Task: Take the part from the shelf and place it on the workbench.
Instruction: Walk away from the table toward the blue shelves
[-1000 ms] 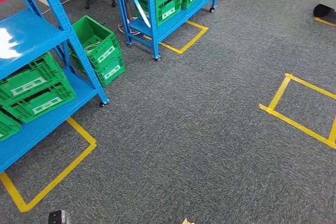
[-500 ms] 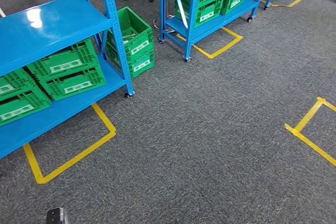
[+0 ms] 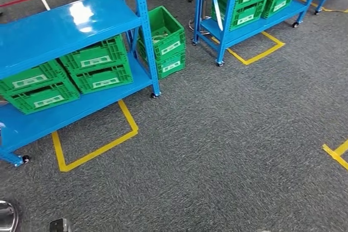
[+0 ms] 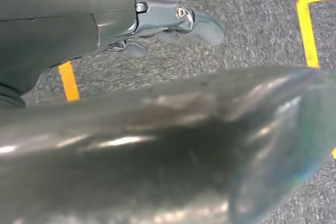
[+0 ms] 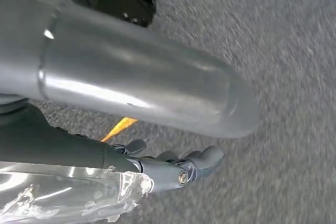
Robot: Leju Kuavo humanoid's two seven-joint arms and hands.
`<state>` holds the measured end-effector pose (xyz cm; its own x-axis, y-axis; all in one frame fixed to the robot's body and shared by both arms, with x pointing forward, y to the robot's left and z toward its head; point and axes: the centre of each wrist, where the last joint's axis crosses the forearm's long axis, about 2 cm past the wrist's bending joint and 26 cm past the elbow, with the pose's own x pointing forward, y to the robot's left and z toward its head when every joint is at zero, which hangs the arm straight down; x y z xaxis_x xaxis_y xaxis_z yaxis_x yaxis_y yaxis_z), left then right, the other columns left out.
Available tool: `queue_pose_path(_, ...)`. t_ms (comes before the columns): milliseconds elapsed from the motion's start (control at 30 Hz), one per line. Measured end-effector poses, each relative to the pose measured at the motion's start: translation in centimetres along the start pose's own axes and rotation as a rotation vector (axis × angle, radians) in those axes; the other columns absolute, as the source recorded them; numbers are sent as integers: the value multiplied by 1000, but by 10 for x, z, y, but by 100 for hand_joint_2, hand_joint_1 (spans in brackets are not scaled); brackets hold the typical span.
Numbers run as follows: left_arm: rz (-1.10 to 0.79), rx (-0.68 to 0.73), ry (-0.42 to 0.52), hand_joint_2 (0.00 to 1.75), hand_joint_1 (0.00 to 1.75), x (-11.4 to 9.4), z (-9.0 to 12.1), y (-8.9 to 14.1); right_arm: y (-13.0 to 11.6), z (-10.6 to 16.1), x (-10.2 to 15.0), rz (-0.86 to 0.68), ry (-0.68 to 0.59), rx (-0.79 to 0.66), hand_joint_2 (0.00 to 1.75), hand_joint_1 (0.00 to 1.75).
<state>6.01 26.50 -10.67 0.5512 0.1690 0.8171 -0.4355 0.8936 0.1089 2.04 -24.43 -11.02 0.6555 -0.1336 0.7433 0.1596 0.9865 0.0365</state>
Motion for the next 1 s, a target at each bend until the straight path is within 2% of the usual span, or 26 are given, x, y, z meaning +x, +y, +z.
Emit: queue_pose_path(1000,-15,0,-11,0,0,2,-1,-2,-9,-1,0,-12,1,50,0,0)
